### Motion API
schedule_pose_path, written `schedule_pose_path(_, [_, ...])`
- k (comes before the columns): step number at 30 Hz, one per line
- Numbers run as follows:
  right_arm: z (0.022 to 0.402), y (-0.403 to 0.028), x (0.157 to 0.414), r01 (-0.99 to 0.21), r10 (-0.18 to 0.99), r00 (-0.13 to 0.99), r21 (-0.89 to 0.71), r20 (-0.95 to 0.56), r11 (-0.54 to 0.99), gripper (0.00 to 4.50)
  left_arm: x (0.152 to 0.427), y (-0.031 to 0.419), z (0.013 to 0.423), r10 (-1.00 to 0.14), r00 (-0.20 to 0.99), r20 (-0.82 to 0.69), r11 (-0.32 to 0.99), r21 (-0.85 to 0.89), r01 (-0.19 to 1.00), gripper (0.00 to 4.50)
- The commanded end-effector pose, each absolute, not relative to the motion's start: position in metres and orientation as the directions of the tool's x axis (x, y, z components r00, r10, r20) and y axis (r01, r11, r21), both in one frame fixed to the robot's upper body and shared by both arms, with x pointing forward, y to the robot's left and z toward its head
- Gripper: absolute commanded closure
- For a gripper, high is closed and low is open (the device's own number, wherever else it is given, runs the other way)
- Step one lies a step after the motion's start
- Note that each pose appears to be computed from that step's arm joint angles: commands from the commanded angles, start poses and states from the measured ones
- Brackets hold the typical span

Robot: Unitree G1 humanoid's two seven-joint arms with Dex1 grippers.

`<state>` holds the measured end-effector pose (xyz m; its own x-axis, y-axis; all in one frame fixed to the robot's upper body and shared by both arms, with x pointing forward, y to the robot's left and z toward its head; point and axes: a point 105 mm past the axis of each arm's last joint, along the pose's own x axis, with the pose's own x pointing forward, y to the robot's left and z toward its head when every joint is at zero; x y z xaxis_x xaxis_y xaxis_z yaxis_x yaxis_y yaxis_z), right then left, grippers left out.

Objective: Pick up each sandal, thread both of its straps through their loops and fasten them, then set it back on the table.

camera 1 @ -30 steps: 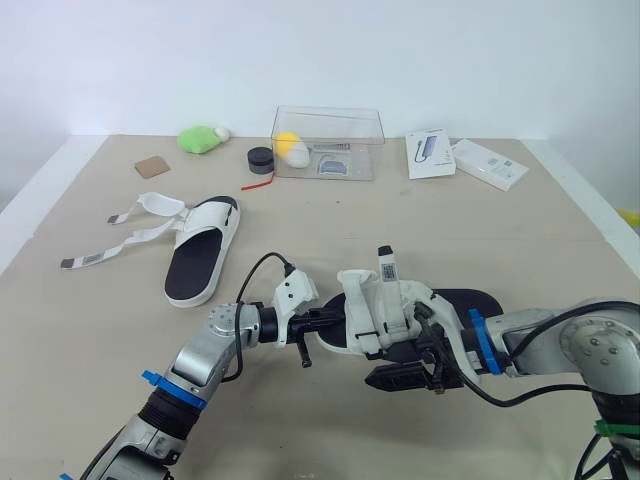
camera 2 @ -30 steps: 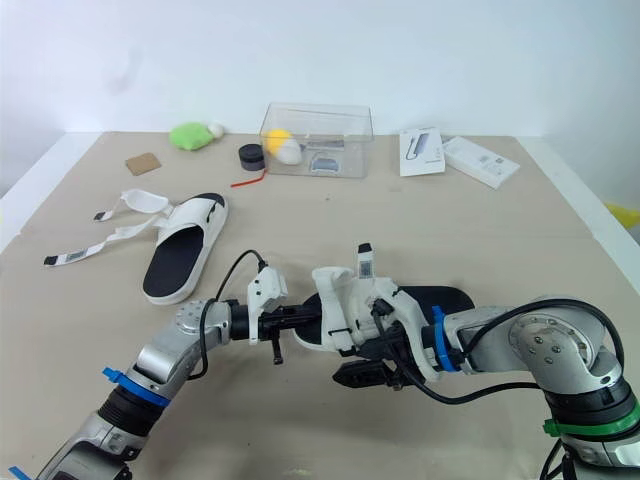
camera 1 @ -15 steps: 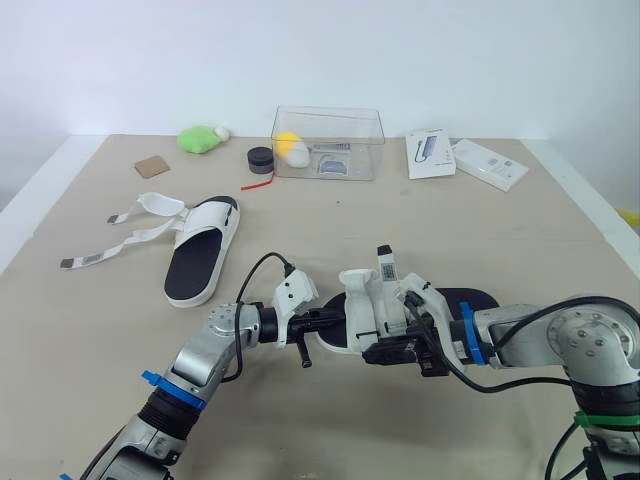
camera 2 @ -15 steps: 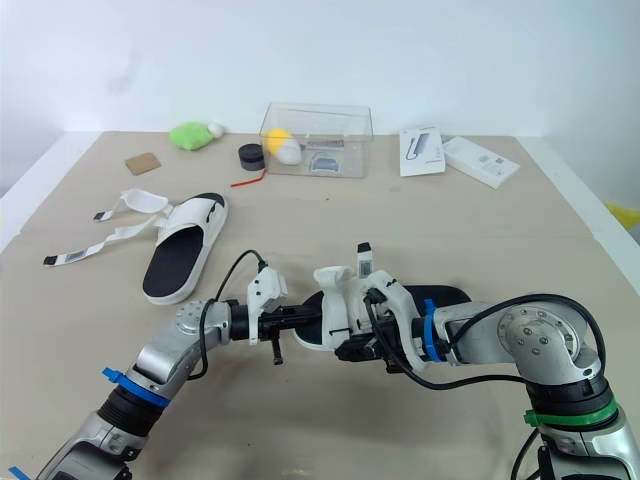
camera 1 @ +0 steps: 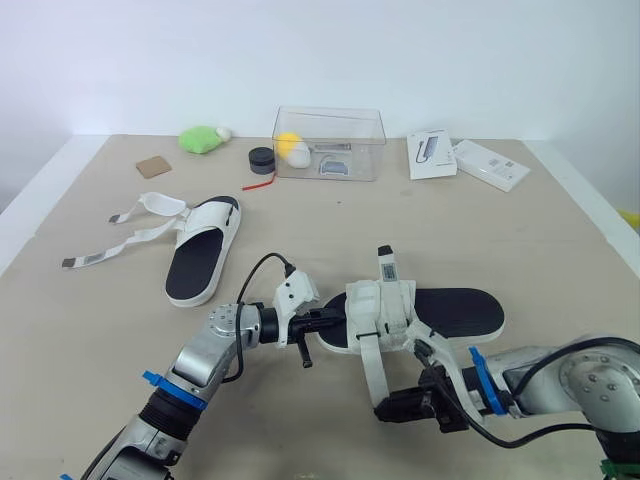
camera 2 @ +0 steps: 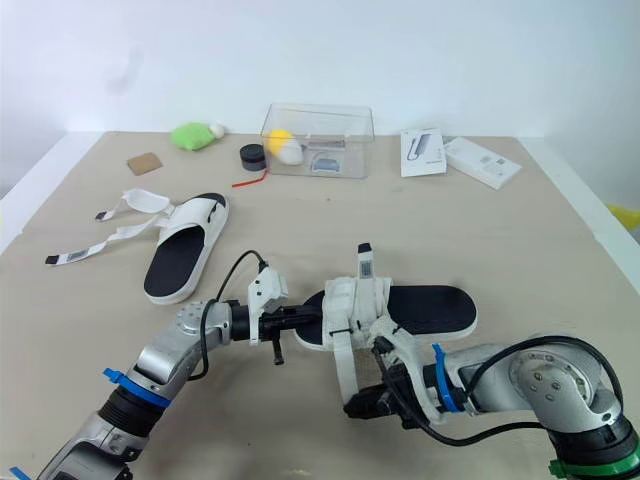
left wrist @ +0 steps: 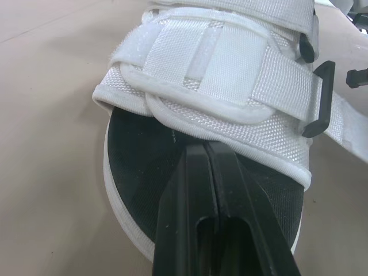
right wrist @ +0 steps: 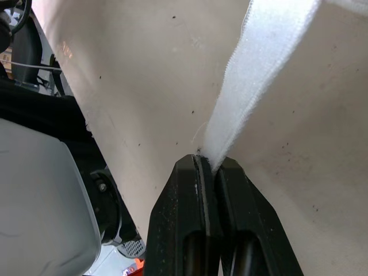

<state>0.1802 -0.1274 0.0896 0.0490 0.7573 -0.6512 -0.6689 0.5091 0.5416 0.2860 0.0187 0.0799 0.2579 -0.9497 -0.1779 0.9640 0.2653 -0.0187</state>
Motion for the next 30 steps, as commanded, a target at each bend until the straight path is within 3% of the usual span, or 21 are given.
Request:
schedule_pose_path(1, [0.099,-0.124,0.175,-0.733,0.766,0.033,0.506,-0.641,0.455,4.49,0.281,0.031,0.036,-0.906,0.262,-0.332,0.312,-0.105,0.944,4.5])
schedule_pose_path(3, [0.106,-0.127,0.174,-0.767,0.77,0.035,0.477,-0.637,0.429,4.49,0.281,0.031,0.037,-0.907,0.261,-0.332,0.31,-0.104,0.945,4.5])
schedule_pose_path(4, [0.109,-0.129,0.174,-0.782,0.772,0.039,0.462,-0.635,0.419,3.89,0.281,0.031,0.037,-0.907,0.261,-0.331,0.31,-0.104,0.945,4.5])
schedule_pose_path(7, [0.116,-0.139,0.178,-0.842,0.756,0.081,0.361,-0.649,0.4,2.95,0.281,0.032,0.036,-0.906,0.261,-0.333,0.31,-0.104,0.945,4.5])
schedule_pose_path(9, [0.125,-0.148,0.186,-0.918,0.749,0.137,0.201,-0.648,0.342,2.15,0.28,0.032,0.036,-0.906,0.258,-0.334,0.308,-0.106,0.945,4.5])
schedule_pose_path(11, [0.131,-0.162,0.191,-0.977,0.735,0.171,-0.016,-0.656,0.212,1.05,0.279,0.033,0.035,-0.907,0.255,-0.336,0.306,-0.109,0.946,4.5])
schedule_pose_path(12, [0.133,-0.165,0.193,-0.983,0.738,0.183,-0.125,-0.65,0.133,0.92,0.278,0.033,0.035,-0.907,0.254,-0.336,0.306,-0.109,0.946,4.5])
schedule_pose_path(14, [0.137,-0.167,0.192,-0.952,0.761,0.188,-0.306,-0.621,-0.015,0.15,0.278,0.033,0.035,-0.907,0.253,-0.336,0.305,-0.11,0.946,4.5])
schedule_pose_path(16, [0.139,-0.165,0.193,-0.859,0.787,0.193,-0.488,-0.586,-0.153,0.07,0.278,0.032,0.036,-0.908,0.253,-0.334,0.305,-0.112,0.946,4.5])
schedule_pose_path(18, [0.138,-0.162,0.194,-0.793,0.813,0.202,-0.578,-0.546,-0.191,0.07,0.277,0.032,0.035,-0.908,0.253,-0.333,0.305,-0.114,0.946,4.5])
schedule_pose_path(22, [0.132,-0.149,0.195,-0.513,0.855,0.181,-0.788,-0.486,-0.339,0.07,0.274,0.031,0.034,-0.908,0.253,-0.333,0.308,-0.121,0.944,4.5])
schedule_pose_path(27, [0.121,-0.139,0.19,-0.227,0.87,0.11,-0.864,-0.481,-0.449,0.07,0.274,0.034,0.034,-0.905,0.259,-0.336,0.315,-0.123,0.941,4.5])
schedule_pose_path(30, [0.112,-0.137,0.188,-0.141,0.866,0.078,-0.865,-0.494,-0.481,0.07,0.272,0.034,0.034,-0.905,0.259,-0.336,0.315,-0.125,0.941,4.5])
